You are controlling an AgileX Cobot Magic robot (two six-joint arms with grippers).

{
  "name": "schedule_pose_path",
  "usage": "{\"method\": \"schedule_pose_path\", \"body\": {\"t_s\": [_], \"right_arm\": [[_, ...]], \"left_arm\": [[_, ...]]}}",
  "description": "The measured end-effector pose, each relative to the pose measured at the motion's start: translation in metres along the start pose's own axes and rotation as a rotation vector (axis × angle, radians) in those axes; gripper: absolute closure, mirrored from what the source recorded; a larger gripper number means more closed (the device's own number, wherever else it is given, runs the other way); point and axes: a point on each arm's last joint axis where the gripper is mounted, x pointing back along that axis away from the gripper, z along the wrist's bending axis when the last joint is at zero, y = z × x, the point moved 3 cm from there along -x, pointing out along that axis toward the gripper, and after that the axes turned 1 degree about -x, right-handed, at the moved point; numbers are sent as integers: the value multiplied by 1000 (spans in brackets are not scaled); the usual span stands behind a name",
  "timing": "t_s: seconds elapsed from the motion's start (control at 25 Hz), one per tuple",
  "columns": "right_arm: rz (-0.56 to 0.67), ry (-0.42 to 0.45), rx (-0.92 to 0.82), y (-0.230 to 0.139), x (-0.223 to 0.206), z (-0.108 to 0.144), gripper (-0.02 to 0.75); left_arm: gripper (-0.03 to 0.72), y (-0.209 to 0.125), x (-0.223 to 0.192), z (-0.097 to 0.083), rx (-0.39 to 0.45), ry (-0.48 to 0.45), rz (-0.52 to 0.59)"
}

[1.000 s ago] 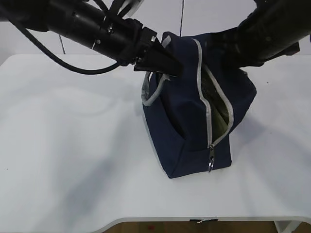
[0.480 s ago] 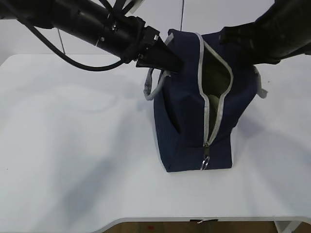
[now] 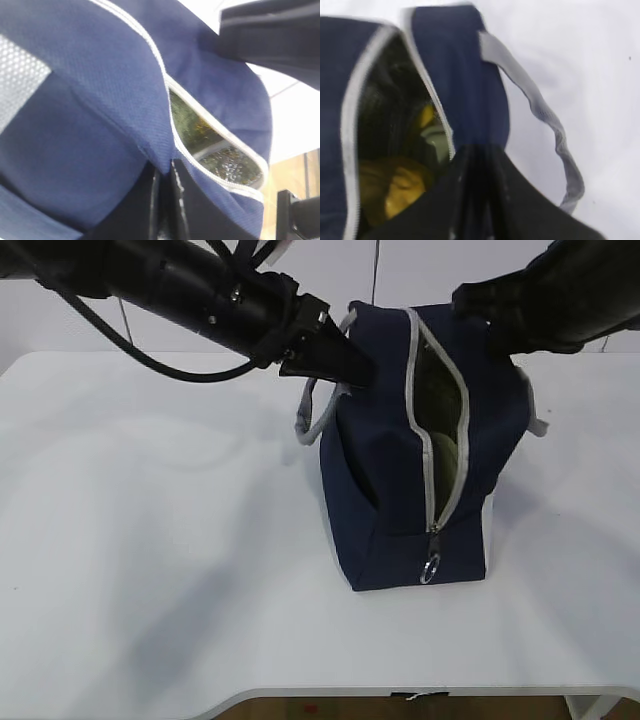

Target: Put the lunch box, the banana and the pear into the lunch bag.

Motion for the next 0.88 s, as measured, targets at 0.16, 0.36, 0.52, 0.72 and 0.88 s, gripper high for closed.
{"method": "schedule_pose_path", "body": {"t_s": [0.16, 0.36, 0.52, 0.72, 0.88], "right_arm": [[-19, 9, -1, 3, 3, 1, 472], [-36, 37, -18, 6, 15, 2, 423], [-48, 94, 10, 8, 38, 5, 421], [8, 126, 94, 0, 61, 5, 421], [96, 143, 170, -12, 76, 3, 420]], "left_arm": [[689, 3, 0, 4, -1, 30, -22], [689, 4, 0, 5, -1, 40, -29], [689, 4, 0, 5, -1, 43, -30], [688, 4, 0, 6, -3, 46, -29], [689, 2, 0, 5, -5, 38, -20]]}}
